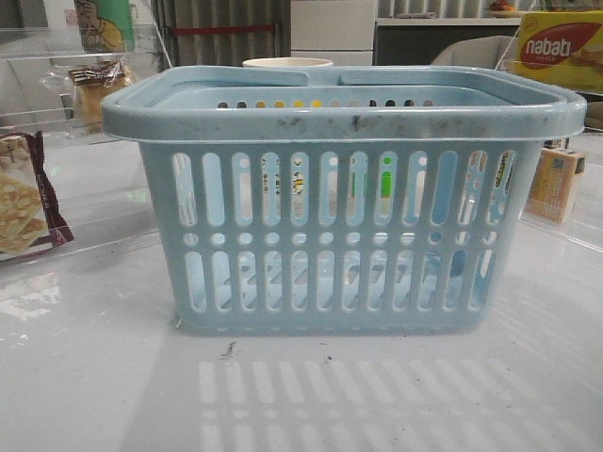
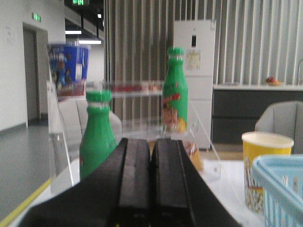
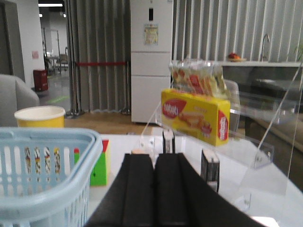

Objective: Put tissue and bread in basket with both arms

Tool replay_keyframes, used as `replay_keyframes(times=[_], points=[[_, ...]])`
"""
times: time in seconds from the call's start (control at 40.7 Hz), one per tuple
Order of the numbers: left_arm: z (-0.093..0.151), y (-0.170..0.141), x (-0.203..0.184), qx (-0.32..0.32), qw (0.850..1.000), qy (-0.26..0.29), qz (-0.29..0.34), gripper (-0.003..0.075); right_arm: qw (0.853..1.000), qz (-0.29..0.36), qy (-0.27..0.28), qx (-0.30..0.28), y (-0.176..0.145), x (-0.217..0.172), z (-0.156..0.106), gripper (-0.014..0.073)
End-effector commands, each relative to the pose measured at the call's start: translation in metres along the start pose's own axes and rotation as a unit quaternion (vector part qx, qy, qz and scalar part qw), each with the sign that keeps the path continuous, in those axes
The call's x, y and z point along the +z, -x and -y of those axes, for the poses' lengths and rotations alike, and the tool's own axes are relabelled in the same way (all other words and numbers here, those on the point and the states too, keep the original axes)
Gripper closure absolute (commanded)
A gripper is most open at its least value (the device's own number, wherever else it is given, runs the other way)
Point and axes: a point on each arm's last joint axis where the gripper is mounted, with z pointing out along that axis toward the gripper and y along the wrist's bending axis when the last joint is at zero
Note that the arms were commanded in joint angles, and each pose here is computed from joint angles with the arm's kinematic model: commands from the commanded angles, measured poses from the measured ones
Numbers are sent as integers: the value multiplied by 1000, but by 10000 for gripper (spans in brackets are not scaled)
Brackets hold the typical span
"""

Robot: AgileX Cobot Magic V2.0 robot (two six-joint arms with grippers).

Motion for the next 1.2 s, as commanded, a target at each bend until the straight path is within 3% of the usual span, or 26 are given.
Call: replay_keyframes(times=[0.0,0.221,0.442,0.639,0.835,1.179], points=[[0,49,-4,1,996,0,93,629,997,76,0,-5,43,-7,-2,540],[0,101,5,2,996,-1,92,629,998,62,2,-9,93,-3,-4,540],[1,123,31,2,1000,-4,-3,629,998,-62,3,-12,113,21,-6,540],[1,104,52,2,991,-7,-135,629,981,-194,2,-11,94,47,-6,540],[2,74,66,2,964,-9,-266,629,955,-296,0,-9,65,67,-4,540],[1,50,89,14,939,-8,-344,600,920,-392,-3,-8,30,87,-3,510]])
